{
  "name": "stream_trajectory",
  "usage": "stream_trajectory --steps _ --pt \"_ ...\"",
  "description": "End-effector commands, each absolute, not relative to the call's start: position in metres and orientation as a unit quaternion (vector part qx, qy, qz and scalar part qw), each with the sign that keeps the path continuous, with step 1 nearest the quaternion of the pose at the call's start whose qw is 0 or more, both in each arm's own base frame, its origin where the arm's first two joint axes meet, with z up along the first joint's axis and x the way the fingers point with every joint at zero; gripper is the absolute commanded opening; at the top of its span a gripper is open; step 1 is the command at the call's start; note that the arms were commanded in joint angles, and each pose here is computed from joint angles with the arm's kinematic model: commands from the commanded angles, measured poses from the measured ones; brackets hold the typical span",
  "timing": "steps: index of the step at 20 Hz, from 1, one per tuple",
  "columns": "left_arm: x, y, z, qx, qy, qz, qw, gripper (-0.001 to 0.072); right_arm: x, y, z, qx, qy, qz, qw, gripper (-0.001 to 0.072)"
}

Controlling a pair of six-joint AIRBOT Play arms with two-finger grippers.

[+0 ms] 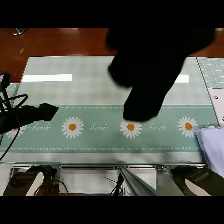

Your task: Fold the shirts.

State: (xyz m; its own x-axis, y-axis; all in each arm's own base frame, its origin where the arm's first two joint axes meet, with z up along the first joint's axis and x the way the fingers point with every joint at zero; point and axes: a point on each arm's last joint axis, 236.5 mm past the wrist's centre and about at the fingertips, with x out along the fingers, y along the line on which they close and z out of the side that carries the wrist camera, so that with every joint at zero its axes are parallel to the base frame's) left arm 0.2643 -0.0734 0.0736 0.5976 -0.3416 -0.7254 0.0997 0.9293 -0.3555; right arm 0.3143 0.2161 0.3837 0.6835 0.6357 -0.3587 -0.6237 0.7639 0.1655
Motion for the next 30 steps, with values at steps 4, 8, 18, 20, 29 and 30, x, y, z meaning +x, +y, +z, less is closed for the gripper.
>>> stream_trajectory --steps 4,8,18,20,29,30 --pt "0.251 -0.079 0.067 -0.141 0.454 -0.136 0.869 0.0702 0.277 0.322 0.135 0.012 0.463 0.365 0.808 0.0039" --pt "0.243 -0.085 0.064 -0.145 0.47 -0.147 0.858 0.0702 0.253 0.396 0.051 0.104 0.534 0.39 0.743 0.004" --pt "0.216 -0.102 0.047 -0.149 0.535 -0.188 0.81 0.0702 0.355 0.247 0.126 0.202 0.508 0.298 0.782 0.0618" --pt "0.19 -0.102 0.016 -0.147 0.605 -0.189 0.759 0.0702 0.347 0.146 0.116 0.146 0.526 0.185 0.817 0.0619" --pt "0.161 -0.138 -0.051 -0.243 0.666 -0.203 0.675 0.0701 0.198 0.093 -0.026 0.283 0.591 0.067 0.753 0.0618" --pt "0.158 -0.134 -0.06 -0.237 0.682 -0.194 0.664 0.0701 0.191 0.099 -0.035 0.297 0.597 0.071 0.742 0.0619"
